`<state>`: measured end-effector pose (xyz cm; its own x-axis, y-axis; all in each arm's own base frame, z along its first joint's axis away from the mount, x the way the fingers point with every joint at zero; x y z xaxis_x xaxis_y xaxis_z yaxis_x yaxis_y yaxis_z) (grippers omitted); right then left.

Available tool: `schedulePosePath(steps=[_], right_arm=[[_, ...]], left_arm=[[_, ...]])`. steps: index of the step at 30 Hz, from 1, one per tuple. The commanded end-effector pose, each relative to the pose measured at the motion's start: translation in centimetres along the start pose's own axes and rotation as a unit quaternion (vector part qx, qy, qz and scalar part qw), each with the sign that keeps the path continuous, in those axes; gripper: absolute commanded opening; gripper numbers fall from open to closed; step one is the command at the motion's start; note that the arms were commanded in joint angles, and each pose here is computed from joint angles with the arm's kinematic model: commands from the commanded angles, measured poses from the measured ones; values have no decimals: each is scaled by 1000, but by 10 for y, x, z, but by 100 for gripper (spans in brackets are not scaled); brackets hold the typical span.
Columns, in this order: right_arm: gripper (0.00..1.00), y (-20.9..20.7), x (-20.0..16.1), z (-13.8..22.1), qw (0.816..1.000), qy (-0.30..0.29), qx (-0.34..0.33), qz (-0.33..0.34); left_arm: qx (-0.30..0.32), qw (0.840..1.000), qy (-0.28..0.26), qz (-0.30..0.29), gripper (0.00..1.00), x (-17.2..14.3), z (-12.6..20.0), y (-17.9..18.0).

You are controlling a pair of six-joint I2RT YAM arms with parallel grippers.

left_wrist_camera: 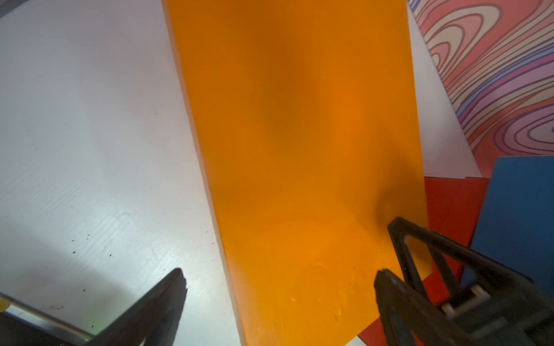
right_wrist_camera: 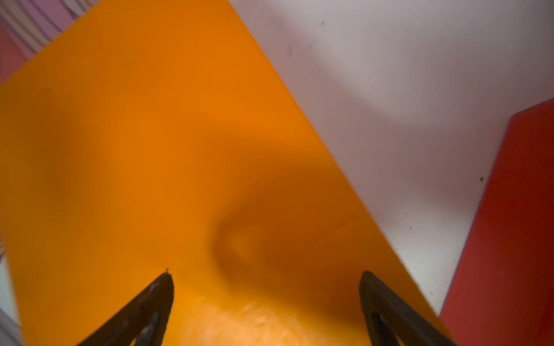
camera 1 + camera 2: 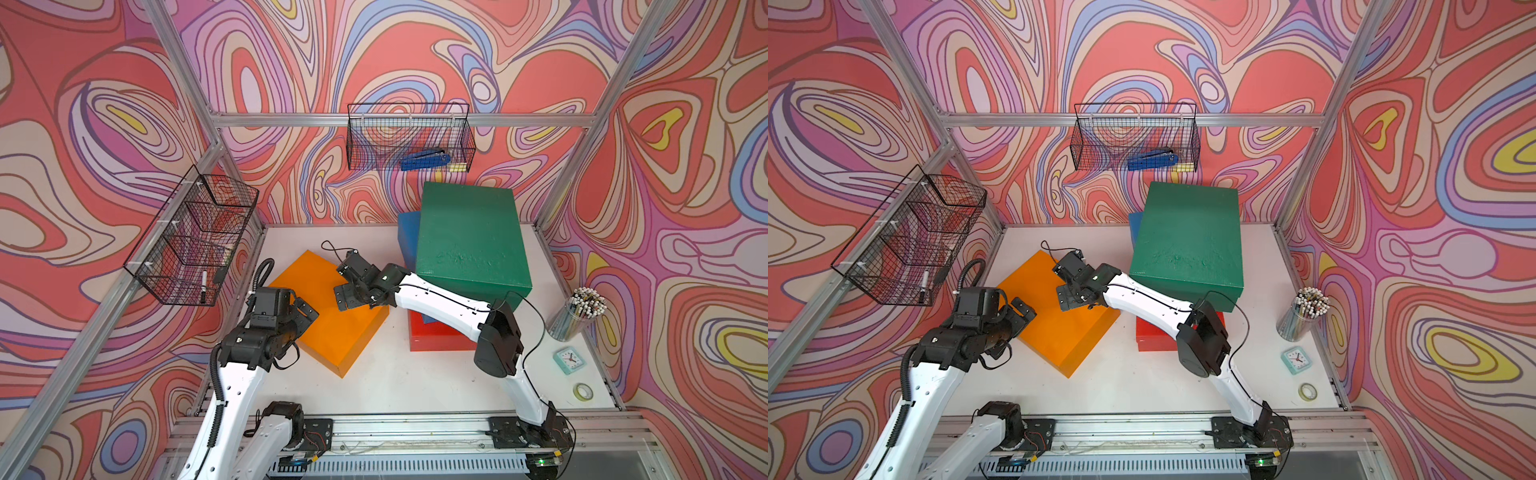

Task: Stack the shoeboxes
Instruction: Adjust the shoebox, then pick up the shoebox from the center of the board.

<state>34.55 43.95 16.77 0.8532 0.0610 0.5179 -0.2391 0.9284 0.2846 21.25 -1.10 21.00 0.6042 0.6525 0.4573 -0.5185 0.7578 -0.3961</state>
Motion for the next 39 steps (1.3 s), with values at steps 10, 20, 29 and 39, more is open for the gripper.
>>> schedulePosePath(steps=[10, 20, 29, 39], right_arm=[[98, -18, 21, -29, 999, -19, 11, -29], [98, 1, -26, -38, 996, 48, 63, -48], [98, 19, -83, -3, 981, 113, 126, -92], [98, 39, -110, -20, 968, 146, 182, -95]], left_arm=[[-5, 997, 33, 67, 100, -4, -38, 18], [2, 993, 55, 101, 100, 0, -70, 37], [35, 990, 72, 115, 100, 2, -84, 61], [19, 989, 94, 113, 100, -3, -99, 63]])
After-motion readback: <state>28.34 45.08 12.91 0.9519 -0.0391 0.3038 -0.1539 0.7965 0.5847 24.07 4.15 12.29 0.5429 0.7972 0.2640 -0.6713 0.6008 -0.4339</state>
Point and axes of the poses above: each gripper's point midway between its finger pads, its own z axis back along the fingers, its own y axis along the line the jaws close on, x = y × z, the point moved 2 cm from there along z, back along the fingers, and after that the axes turned 11 degrees about -z, right-handed, at the moved point
